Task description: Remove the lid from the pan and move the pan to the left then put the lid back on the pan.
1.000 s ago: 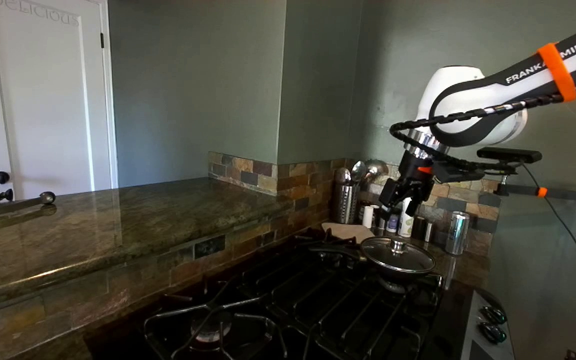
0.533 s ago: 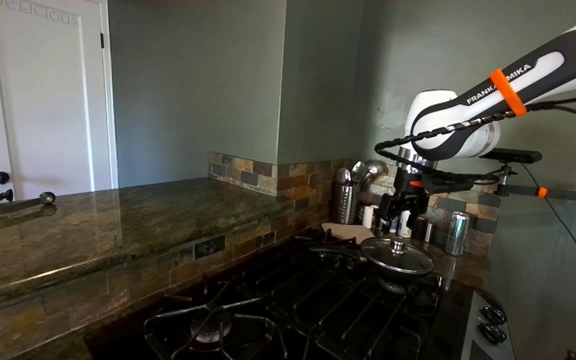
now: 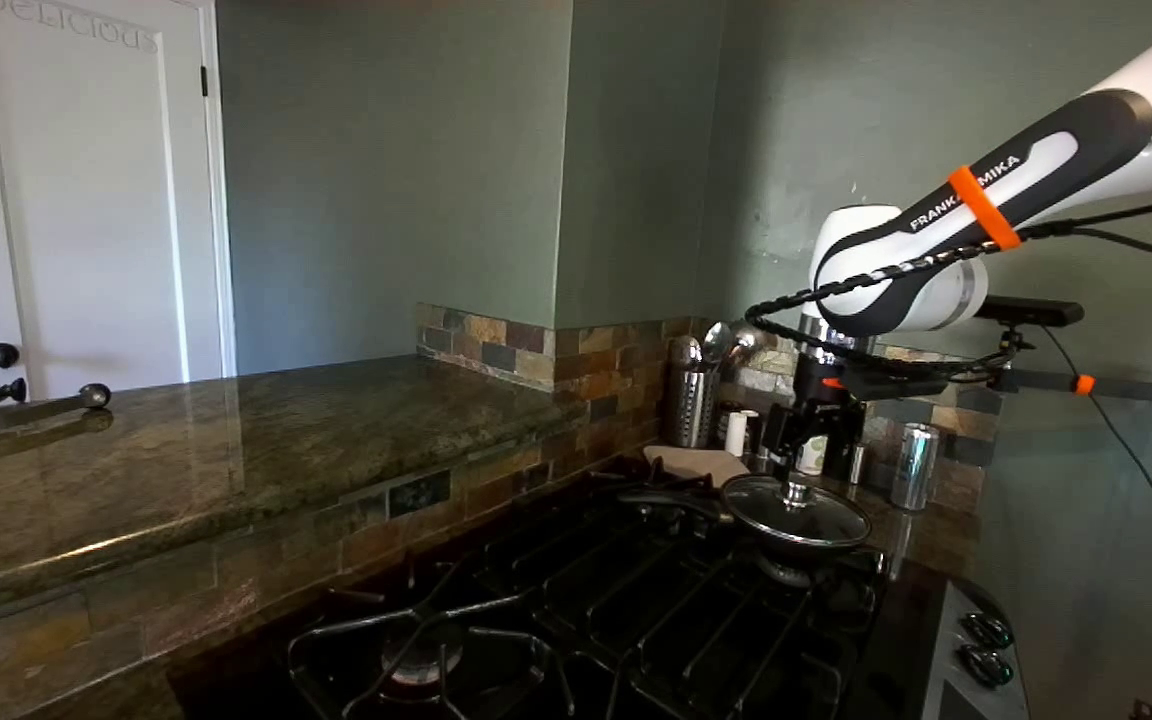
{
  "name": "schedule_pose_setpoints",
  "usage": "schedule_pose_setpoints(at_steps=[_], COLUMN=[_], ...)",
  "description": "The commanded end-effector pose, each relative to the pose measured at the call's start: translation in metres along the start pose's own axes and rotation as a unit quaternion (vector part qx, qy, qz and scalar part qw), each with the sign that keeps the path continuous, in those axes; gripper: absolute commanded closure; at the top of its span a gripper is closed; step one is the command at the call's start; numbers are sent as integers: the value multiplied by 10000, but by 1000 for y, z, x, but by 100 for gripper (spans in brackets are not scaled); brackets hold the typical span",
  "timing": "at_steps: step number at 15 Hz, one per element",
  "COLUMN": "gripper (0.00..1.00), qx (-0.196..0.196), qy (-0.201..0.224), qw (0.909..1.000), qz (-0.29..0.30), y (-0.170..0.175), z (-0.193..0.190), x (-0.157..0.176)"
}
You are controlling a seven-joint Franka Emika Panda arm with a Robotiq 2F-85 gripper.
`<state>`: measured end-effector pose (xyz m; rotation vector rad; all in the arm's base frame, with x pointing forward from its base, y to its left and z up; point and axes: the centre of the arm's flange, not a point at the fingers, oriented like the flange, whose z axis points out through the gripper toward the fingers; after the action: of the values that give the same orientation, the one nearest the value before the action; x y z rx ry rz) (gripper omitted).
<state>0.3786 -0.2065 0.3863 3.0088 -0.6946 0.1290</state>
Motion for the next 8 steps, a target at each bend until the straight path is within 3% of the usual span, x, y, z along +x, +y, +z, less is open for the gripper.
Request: schedule_pose_setpoints(at_steps=[1, 8], gripper=[0, 0], qx=[49, 67], qy=[-21, 142], qw=[9999, 9996], qz=[144, 244], y=[8, 9], z=[12, 19], x=[9, 25])
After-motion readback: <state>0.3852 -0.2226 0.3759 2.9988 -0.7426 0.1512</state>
